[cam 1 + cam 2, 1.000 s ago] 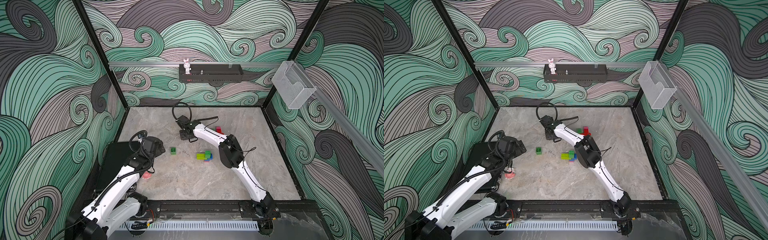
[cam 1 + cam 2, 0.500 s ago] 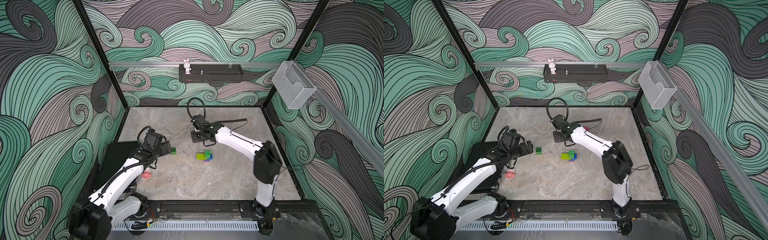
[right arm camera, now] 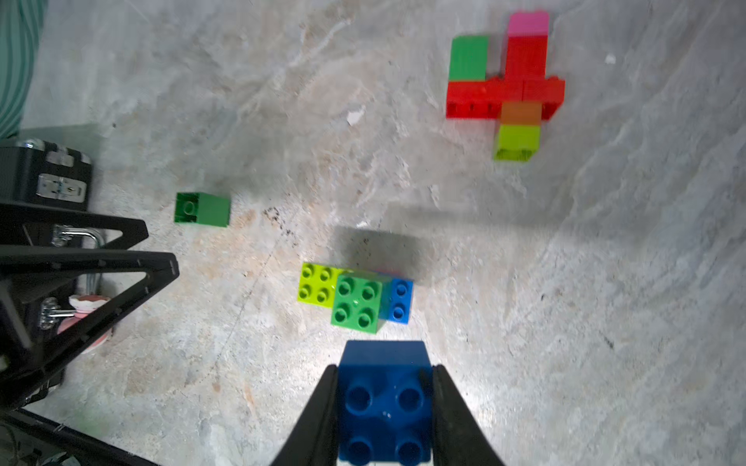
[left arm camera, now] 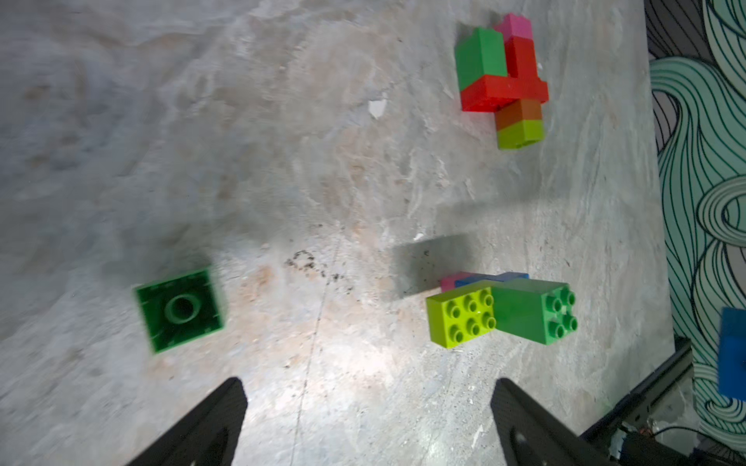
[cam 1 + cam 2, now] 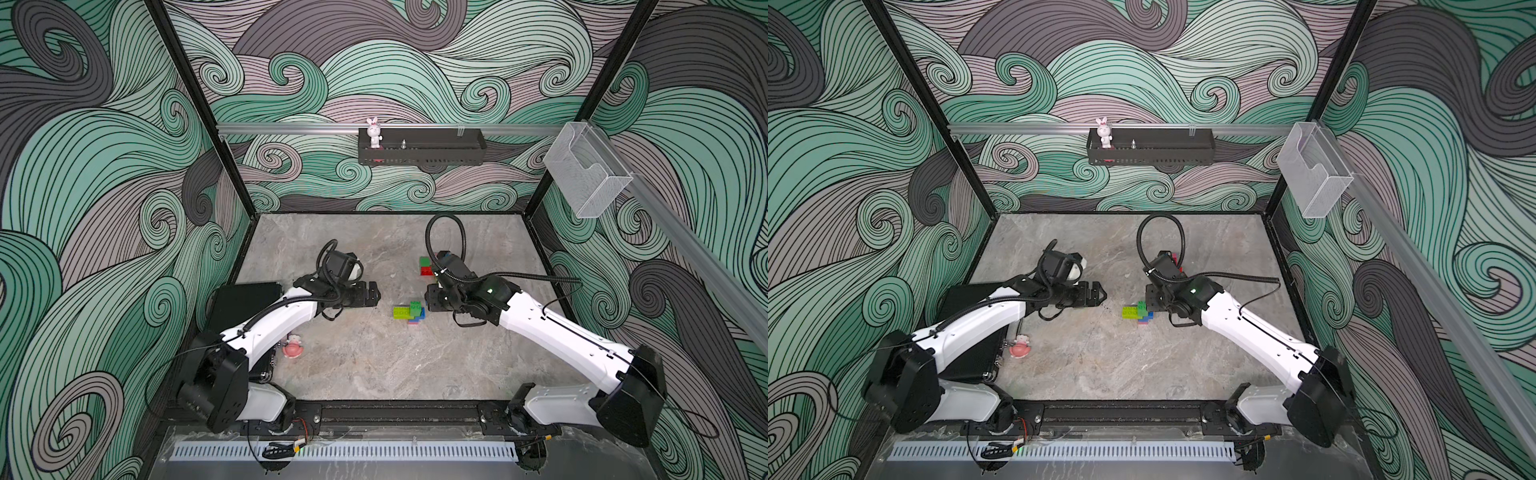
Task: Assemble the number 4 with lego
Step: Assemble the lego brick with the lego brick.
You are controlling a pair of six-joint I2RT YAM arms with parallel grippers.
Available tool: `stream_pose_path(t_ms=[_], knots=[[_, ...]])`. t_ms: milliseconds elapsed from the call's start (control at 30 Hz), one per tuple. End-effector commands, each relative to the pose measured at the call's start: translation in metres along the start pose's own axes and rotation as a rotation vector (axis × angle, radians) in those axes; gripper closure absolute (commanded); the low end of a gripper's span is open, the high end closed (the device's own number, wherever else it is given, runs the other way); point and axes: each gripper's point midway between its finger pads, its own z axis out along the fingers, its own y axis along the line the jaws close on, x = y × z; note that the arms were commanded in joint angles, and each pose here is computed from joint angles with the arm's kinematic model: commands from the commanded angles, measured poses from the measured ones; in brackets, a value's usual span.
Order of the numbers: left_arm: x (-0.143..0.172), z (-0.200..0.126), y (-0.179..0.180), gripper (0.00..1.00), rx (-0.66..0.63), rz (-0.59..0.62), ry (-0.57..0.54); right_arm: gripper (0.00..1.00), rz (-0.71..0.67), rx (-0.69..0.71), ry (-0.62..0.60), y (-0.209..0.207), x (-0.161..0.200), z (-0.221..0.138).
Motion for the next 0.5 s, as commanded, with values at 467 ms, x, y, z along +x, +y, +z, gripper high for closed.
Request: stream_pose_path(t_ms=[467], knots=[[-0.011, 0.065, 0.013, 0.01, -0.166, -0.080, 0.144, 0.77, 0.007, 0.077, 0.057, 0.023, 0.001, 0.039]])
